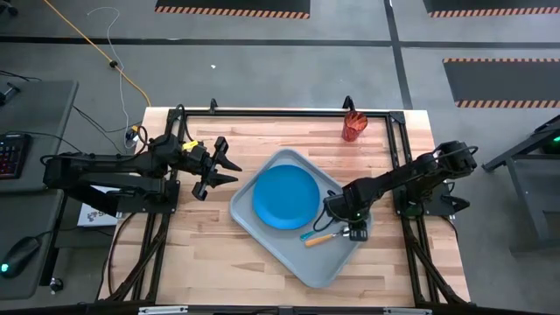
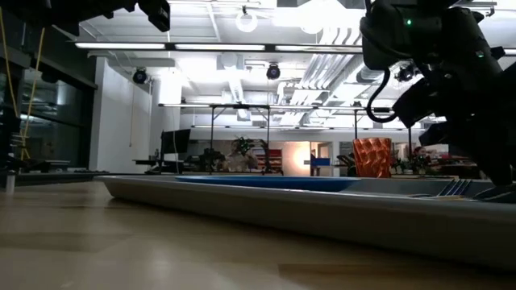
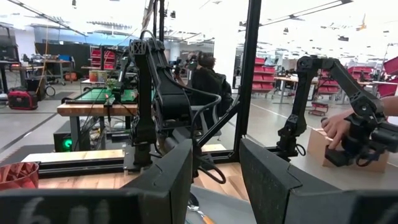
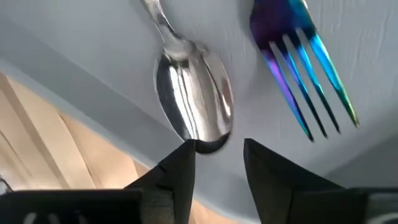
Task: Pick and place plate/cup/fork/spoon on tray
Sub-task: Put the yellow spoon on the right side of the gray serving tray
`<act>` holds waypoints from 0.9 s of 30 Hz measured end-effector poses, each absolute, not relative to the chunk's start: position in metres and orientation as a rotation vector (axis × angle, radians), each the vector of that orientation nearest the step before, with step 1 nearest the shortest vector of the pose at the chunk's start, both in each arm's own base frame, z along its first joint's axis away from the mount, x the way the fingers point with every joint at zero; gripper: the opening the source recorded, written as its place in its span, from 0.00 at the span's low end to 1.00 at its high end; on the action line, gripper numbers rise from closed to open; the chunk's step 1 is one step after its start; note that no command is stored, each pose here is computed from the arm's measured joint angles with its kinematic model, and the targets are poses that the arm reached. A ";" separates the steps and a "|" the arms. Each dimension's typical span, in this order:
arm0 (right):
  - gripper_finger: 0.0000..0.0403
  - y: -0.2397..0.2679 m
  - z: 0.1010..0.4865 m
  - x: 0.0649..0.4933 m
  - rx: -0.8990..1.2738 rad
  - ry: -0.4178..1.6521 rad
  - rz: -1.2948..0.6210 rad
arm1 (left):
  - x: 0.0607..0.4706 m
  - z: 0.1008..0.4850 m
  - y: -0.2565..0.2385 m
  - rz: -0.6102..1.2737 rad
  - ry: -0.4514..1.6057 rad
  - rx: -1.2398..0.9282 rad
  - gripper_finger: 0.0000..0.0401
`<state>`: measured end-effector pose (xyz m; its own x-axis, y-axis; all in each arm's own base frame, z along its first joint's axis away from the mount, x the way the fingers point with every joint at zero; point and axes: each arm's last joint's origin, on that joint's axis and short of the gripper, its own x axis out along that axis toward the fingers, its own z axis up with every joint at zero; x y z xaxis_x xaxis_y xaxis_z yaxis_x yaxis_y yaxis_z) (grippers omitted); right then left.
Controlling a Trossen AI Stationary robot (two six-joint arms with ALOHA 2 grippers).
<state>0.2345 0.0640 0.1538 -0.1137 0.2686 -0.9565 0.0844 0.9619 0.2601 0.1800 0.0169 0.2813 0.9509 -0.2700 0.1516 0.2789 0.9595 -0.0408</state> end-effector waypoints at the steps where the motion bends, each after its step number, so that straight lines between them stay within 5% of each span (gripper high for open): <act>1: 0.32 0.064 0.154 0.233 0.266 1.695 0.159 | 0.180 0.281 0.017 -0.279 -0.145 -0.062 0.31; 13: 0.32 0.062 0.184 0.237 0.127 1.772 0.126 | 0.180 0.281 0.017 -0.279 -0.146 -0.061 0.31; 19: 0.27 0.066 0.197 0.275 0.091 1.404 0.033 | 0.180 0.281 0.017 -0.279 -0.138 -0.064 0.31; 23: 0.16 0.073 0.192 0.305 0.163 1.054 0.007 | 0.180 0.279 0.017 -0.279 -0.125 -0.078 0.31; 27: 0.02 0.087 0.177 0.319 0.148 0.948 0.034 | 0.180 0.279 0.017 -0.280 -0.118 -0.087 0.31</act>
